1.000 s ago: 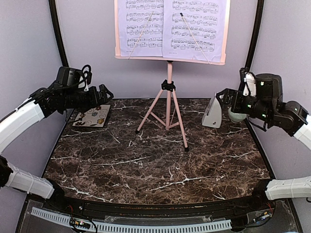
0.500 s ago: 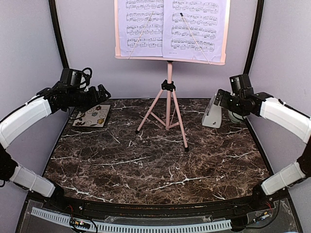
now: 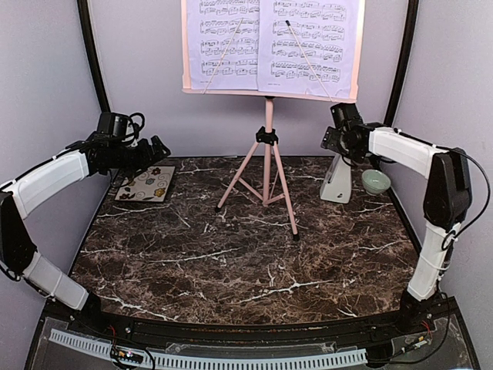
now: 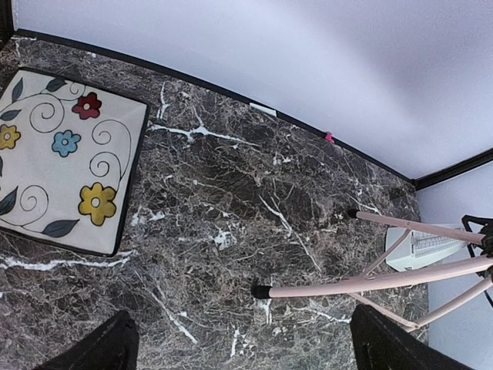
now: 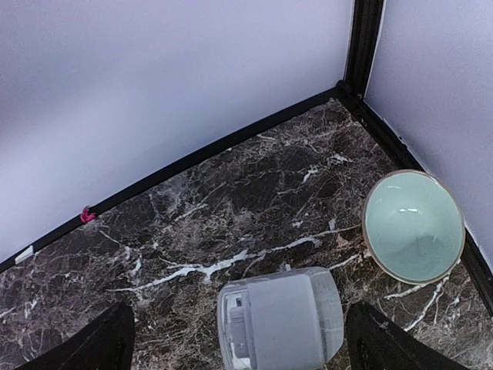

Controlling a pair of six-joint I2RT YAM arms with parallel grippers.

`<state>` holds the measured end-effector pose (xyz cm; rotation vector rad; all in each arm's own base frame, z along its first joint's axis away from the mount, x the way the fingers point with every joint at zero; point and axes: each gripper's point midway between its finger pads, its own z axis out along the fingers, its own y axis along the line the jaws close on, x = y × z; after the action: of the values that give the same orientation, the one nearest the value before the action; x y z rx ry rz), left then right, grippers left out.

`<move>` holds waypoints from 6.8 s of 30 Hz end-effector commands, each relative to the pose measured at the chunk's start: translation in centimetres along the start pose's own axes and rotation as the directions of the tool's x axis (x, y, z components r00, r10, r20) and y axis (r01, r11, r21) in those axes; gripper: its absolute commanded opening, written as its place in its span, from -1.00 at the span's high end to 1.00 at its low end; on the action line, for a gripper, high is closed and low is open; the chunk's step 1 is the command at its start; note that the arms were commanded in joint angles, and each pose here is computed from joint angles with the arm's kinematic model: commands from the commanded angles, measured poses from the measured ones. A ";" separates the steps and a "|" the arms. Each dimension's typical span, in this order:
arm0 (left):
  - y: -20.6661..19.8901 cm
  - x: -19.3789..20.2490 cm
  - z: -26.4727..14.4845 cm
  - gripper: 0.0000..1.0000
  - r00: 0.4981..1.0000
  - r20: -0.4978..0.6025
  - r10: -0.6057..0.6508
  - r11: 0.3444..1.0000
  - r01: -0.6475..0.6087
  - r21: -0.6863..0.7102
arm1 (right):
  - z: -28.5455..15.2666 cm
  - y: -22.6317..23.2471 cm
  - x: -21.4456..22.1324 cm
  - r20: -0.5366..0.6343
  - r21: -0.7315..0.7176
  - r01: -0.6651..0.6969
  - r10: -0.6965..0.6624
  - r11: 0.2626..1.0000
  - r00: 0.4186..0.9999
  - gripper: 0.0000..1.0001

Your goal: Set up the instrument practice props

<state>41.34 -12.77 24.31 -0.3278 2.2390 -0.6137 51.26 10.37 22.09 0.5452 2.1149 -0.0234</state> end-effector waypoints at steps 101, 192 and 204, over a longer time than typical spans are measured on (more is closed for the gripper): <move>-5.8 19.2 -8.8 -0.70 0.919 -0.027 0.393 0.756 -0.306 0.579 | -36.3 19.5 24.9 0.617 -0.782 0.543 -0.505 -0.307 0.603 0.76; -5.8 19.9 -10.9 -0.38 0.826 -0.013 0.564 0.676 -0.452 0.582 | -36.3 15.2 25.1 0.617 -0.707 0.632 -0.713 -0.317 0.333 0.39; -7.9 27.0 -12.9 -0.43 0.468 0.132 0.874 0.230 -0.637 0.736 | -37.2 13.4 25.9 0.726 -0.661 0.664 -0.524 -0.350 0.446 0.54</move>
<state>17.06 -25.35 19.93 1.0236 2.0061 -0.9522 14.45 37.77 18.32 -1.6767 1.7311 0.5983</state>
